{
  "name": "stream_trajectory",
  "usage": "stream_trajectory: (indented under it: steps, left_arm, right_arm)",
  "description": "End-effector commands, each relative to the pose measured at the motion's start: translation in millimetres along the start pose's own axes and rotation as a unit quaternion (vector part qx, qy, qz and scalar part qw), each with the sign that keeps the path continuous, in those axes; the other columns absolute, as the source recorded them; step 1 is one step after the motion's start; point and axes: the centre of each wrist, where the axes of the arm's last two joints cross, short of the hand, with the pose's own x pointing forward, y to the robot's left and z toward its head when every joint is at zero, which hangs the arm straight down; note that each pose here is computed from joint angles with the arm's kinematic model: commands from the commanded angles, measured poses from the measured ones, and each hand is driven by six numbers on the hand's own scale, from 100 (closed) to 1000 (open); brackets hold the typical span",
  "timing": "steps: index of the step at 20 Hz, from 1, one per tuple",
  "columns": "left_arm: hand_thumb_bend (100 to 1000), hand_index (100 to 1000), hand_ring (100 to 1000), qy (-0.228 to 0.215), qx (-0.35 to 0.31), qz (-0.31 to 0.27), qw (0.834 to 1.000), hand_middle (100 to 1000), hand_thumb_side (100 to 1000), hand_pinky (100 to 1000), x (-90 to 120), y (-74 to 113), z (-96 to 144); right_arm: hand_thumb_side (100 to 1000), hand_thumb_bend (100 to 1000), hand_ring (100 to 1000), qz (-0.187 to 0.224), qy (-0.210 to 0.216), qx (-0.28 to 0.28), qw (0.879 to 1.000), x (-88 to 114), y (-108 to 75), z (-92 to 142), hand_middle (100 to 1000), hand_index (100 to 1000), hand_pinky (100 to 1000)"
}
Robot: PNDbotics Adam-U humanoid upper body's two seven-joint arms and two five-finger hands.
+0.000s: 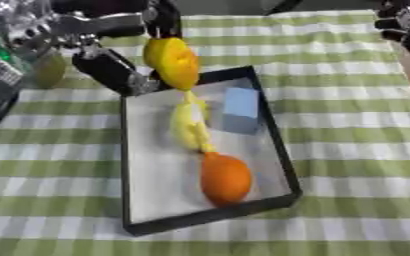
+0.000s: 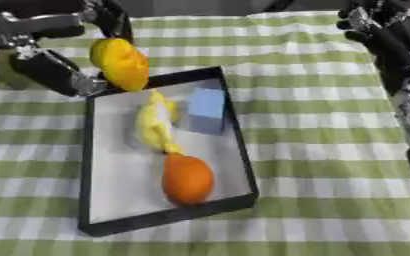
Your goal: Pick up objects on the table and place them in the box.
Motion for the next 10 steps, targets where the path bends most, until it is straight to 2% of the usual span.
stream_trajectory:
  steps: [1, 5, 10]
  left_arm:
    - [116, 610, 693, -0.004, -0.027, -0.015, 1.0, 624, 100, 716, -3.4, -4.4, -15.4]
    - [130, 615, 694, -0.01, -0.046, -0.014, 0.999, 626, 100, 717, -5.3, -16.7, -28.6]
    - [285, 688, 727, 0.001, -0.063, -0.014, 0.998, 672, 100, 741, -10.7, -28.7, -33.8]
  right_arm:
    - [507, 100, 787, 0.011, -0.016, 0.003, 1.0, 12.0, -5.0, -3.1, 704, 813, 884]
    - [507, 100, 787, 0.01, -0.016, 0.005, 1.0, 12.2, -4.1, -3.8, 704, 813, 884]
    - [497, 100, 787, 0.01, -0.017, 0.004, 1.0, 12.8, -4.1, -4.0, 704, 812, 884]
